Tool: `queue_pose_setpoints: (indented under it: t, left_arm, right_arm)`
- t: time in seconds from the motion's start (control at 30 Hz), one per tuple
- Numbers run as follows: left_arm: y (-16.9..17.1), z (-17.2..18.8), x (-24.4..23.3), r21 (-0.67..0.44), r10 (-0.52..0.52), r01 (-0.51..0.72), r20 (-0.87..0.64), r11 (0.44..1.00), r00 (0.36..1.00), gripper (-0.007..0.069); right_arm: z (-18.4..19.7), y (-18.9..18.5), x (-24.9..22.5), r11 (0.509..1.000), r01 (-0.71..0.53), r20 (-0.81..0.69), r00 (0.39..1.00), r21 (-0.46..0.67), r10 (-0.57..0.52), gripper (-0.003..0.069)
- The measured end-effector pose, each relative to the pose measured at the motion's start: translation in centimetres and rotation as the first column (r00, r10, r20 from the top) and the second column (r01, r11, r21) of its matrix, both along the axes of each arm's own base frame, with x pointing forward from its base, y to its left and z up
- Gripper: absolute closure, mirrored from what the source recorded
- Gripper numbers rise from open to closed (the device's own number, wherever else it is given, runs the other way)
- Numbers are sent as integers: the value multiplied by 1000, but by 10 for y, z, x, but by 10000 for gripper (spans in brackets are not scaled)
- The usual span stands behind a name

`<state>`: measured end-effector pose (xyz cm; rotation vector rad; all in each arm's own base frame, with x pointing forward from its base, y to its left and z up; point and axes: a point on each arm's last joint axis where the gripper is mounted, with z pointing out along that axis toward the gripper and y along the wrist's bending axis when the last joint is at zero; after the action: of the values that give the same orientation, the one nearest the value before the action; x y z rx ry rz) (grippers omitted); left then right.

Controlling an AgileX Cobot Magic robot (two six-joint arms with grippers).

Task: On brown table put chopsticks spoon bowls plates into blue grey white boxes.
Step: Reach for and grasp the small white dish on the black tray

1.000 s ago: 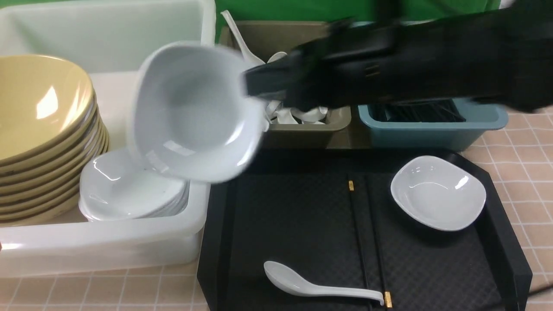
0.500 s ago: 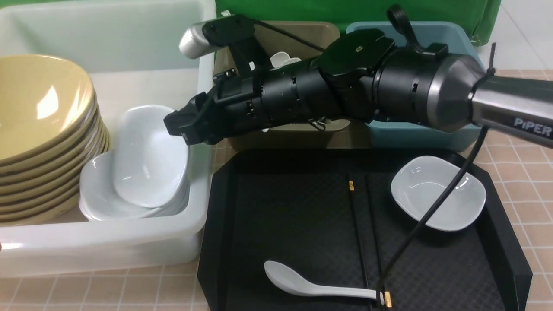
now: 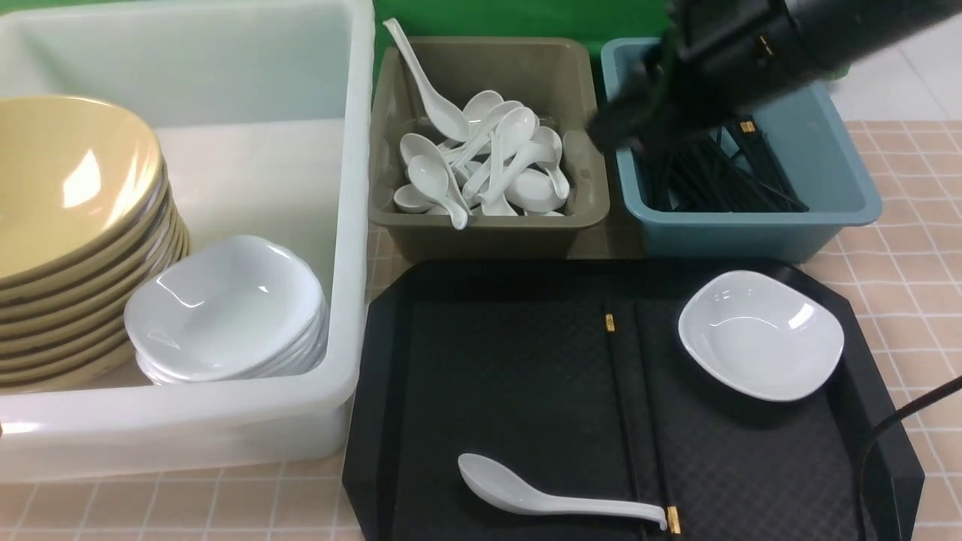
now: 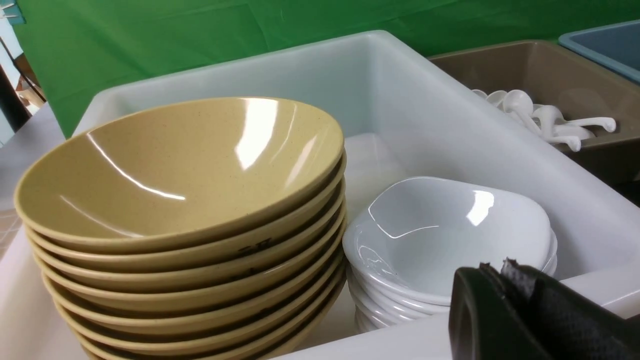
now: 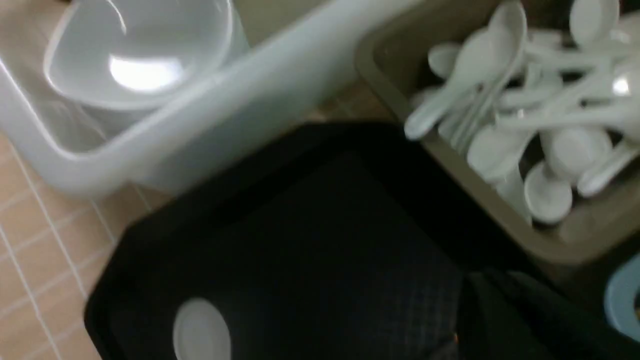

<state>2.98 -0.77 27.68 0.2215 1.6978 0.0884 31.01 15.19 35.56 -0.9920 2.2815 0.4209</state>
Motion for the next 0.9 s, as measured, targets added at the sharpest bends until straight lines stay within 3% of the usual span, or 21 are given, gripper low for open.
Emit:
queue_pose_setpoints:
  t: [0.13,0.23,0.43,0.57,0.7,0.9]
  left_arm:
    - [0,0,0,0,0,0,0,1000,1000,618]
    - [0,0,0,0,0,0,2,1000,1000,618]
    - [0,0,0,0,0,0,3,1000,1000,618]
    - [0,0,0,0,0,0,3,1000,1000,618]
    - [0,0,0,0,0,0,3,1000,1000,618]
    - [0,0,0,0,0,0,2,1000,1000,618]
  right_arm:
    - [-52,-31,4,983,111,-75,990,-147,-123,621]
    - [-122,-55,2,953,218,-119,962,-212,-246,621]
    - [-178,-48,-8,947,200,-231,938,-252,-260,621]
    - [-183,-27,-13,967,180,-294,928,-180,-227,620]
    - [-161,-10,-9,984,144,-299,939,-106,-170,604]
    - [-119,-34,11,975,184,-206,956,-126,-207,494]
